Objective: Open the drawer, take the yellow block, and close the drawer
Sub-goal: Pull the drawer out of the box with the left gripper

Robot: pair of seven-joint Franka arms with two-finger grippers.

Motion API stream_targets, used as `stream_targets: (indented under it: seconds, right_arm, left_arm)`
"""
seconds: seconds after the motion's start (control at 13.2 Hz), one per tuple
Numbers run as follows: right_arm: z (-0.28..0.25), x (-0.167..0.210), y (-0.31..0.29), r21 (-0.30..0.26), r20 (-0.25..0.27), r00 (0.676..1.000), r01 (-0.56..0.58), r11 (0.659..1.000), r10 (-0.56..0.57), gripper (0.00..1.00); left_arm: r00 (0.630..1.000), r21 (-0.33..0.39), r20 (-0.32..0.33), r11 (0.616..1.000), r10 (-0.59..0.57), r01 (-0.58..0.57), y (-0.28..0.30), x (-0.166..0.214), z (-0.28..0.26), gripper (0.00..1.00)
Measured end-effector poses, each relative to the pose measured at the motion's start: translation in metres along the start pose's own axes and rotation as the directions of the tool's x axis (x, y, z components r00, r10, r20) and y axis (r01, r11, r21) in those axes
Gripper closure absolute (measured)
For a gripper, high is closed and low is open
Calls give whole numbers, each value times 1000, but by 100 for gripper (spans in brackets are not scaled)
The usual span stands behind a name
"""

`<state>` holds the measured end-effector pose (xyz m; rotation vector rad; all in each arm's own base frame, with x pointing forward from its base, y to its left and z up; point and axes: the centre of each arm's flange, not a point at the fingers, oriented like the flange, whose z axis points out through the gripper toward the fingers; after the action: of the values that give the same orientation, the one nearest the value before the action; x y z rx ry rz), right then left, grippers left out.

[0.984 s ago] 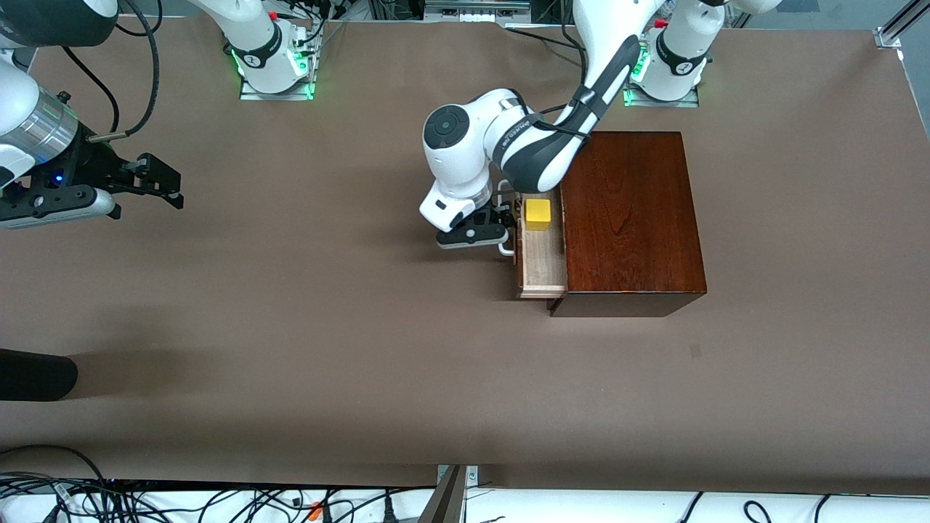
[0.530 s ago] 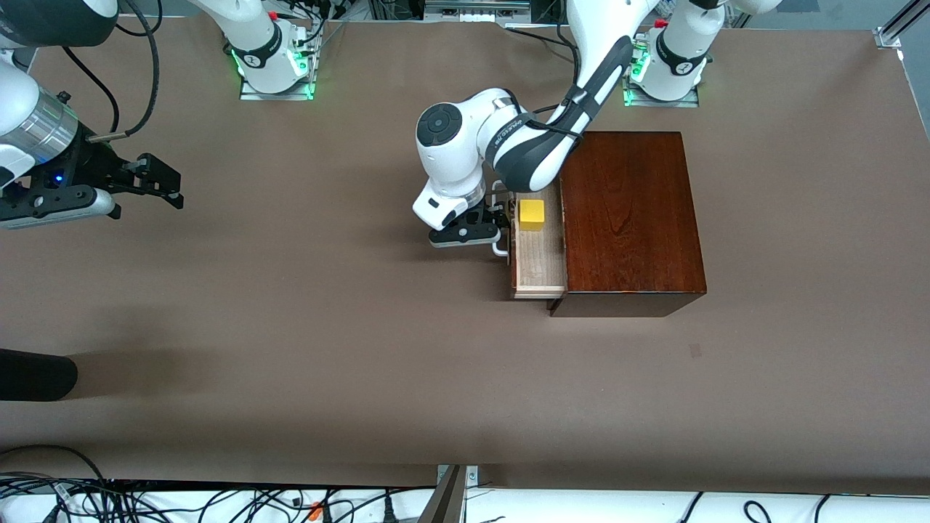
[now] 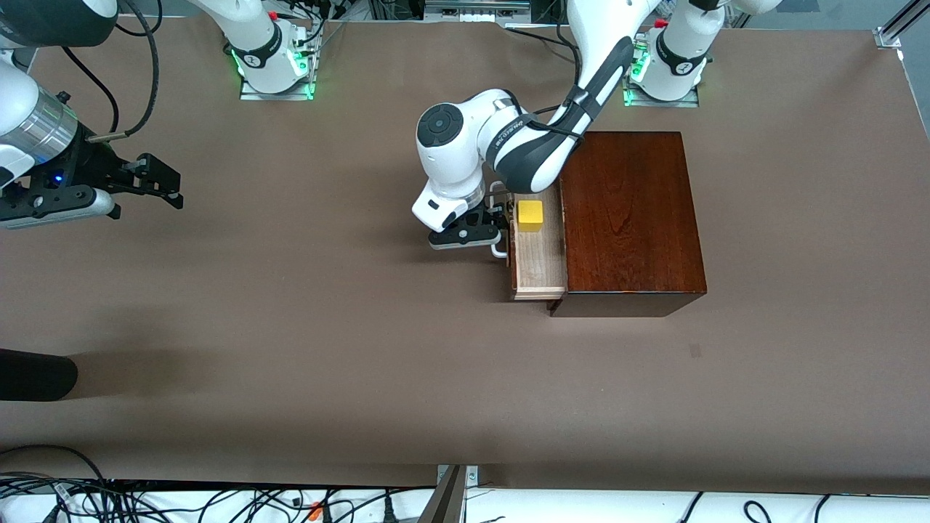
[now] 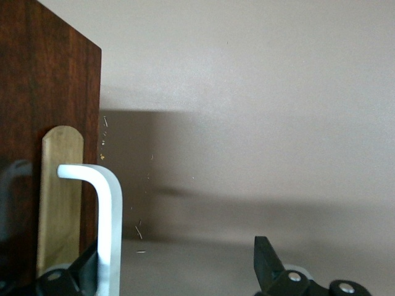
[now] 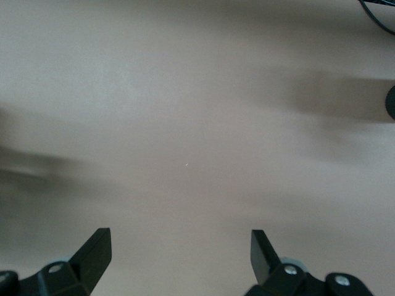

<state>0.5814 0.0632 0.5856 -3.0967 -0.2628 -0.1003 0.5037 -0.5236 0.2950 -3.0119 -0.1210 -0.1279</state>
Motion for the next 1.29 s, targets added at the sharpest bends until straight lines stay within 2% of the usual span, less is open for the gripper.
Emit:
stream_targets:
  seconds: [0.61,0.76,1.06,1.29]
  right_arm:
    - [0,0,0,0,0,1000,-1,1000,1,0]
    - [0,0,0,0,0,1000,-1,1000,1,0]
    - [0,0,0,0,0,1000,-1,1000,1,0]
    - [0,0,0,0,0,1000,-1,1000,1,0]
  left_arm:
    - [997,41,72,999,-7,4,1,7,-5,0]
    - [993,47,114,999,-8,3,3,1,-12,0]
    - [993,31,118,1000,-3,-1,8,-1,-25,0]
    - [992,44,124,999,-14,9,2,6,-49,0]
